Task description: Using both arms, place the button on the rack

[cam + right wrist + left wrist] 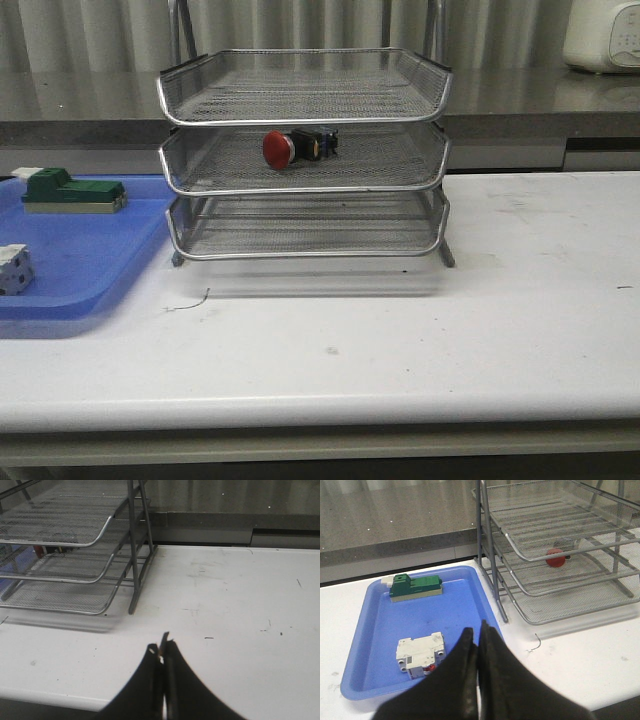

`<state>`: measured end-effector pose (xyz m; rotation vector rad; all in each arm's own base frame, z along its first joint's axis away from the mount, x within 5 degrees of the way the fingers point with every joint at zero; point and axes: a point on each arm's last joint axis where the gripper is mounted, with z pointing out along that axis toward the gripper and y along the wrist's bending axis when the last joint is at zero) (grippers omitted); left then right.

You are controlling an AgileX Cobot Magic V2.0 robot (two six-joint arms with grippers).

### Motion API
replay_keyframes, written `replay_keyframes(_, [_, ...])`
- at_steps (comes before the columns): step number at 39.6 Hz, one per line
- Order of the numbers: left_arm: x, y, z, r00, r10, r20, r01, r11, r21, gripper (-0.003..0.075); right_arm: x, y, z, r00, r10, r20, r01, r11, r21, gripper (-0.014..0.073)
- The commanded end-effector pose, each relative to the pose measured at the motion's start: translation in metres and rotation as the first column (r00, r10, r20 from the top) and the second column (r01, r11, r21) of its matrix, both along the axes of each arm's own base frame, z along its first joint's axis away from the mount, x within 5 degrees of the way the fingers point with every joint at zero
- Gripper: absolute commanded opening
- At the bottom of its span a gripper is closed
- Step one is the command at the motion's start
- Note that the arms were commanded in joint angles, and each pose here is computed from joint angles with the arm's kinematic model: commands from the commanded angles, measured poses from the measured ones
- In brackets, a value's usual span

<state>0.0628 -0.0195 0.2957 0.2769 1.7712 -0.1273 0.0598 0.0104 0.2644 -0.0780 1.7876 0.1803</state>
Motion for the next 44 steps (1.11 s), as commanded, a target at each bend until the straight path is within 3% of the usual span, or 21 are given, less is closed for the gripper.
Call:
replay_keyframes(1, [0.001, 0.001, 0.015, 0.996, 0.026, 0.089, -0.022, 0.999, -0.046, -0.0019, 0.001, 0.0, 0.015, 0.995, -0.008, 0.1, 0.007, 1.0, 0.011, -0.0059])
replay_keyframes(11, [-0.002, 0.005, 0.007, 0.992, 0.072, 0.106, -0.063, 0.994, -0.085, -0.0019, 0.001, 0.0, 0.015, 0.995, -0.008, 0.1, 0.007, 1.0, 0.011, -0.0059])
replay_keyframes(18, [-0.013, 0.014, -0.019, 0.979, 0.172, 0.109, -0.157, 0.978, -0.137, -0.0019, 0.001, 0.0, 0.015, 0.995, -0.007, 0.1, 0.006, 1.0, 0.011, -0.0059])
replay_keyframes(27, [-0.018, 0.016, -0.058, 0.961, 0.181, 0.208, -0.151, 0.977, -0.153, -0.0019, 0.001, 0.0, 0.015, 0.995, -0.007, 0.1, 0.006, 1.0, 0.011, -0.0059])
replay_keyframes(37, [-0.009, 0.018, -0.093, 0.959, 0.23, 0.163, -0.208, 0.968, -0.142, -0.0019, 0.001, 0.0, 0.015, 0.995, -0.007, 0.099, 0.006, 1.0, 0.01, -0.0059])
replay_keyframes(44, [-0.008, 0.019, -0.099, 0.955, 0.254, 0.149, -0.235, 0.962, -0.138, -0.0019, 0.001, 0.0, 0.015, 0.995, -0.007, 0.1, 0.006, 1.0, 0.011, -0.0059])
